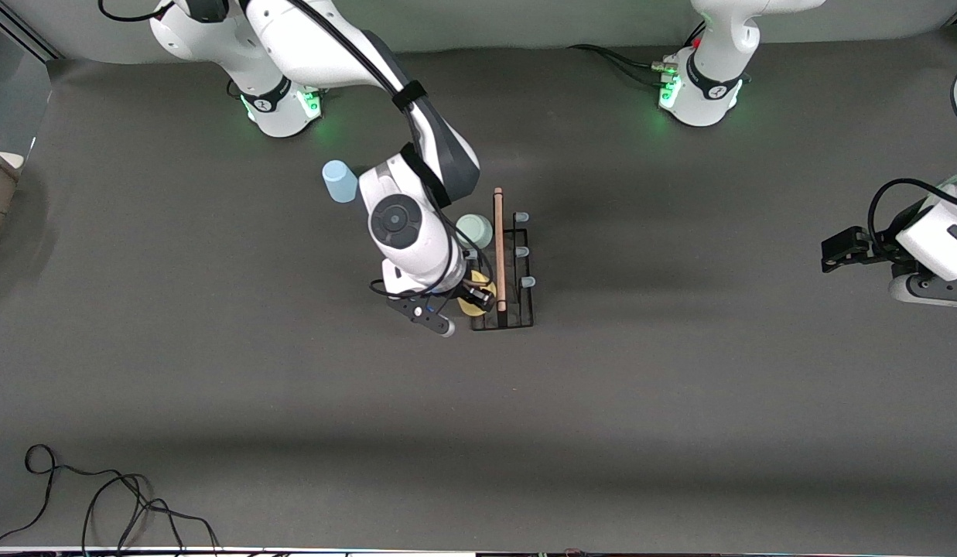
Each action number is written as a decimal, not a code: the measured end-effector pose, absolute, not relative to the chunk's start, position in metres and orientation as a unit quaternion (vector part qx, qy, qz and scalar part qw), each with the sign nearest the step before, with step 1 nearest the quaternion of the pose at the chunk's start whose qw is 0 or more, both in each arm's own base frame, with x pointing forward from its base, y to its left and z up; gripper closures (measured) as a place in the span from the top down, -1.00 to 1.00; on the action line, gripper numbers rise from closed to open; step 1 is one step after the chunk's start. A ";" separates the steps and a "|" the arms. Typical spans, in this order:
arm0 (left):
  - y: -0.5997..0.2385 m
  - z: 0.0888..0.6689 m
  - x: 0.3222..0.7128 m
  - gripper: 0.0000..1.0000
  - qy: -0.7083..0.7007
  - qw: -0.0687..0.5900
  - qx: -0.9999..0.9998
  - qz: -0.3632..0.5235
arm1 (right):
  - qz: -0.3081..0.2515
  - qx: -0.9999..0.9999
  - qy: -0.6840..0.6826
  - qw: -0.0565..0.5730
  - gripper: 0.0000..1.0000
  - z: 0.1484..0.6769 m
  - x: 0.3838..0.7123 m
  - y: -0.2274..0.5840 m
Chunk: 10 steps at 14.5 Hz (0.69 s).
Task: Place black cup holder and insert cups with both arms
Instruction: 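Lower the yellow cup onto a rack peg and open the right gripper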
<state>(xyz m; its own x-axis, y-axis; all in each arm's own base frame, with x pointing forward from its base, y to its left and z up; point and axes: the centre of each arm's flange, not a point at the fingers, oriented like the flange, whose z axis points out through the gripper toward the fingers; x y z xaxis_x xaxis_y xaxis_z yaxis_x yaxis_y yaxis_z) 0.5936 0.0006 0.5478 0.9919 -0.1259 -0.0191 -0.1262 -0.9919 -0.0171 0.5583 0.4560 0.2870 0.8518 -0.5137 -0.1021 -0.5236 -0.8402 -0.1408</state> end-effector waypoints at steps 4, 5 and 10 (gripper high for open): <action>0.002 0.548 0.594 1.00 0.062 0.009 -0.998 0.009 | 0.029 -0.959 0.271 0.076 0.85 0.274 0.557 0.458; 0.002 0.548 0.594 1.00 0.062 0.009 -0.998 0.009 | 0.028 -0.959 0.271 0.077 0.99 0.275 0.557 0.459; 0.003 0.547 0.594 1.00 0.061 0.009 -0.998 0.009 | 0.024 -0.957 0.274 0.090 1.00 0.311 0.567 0.452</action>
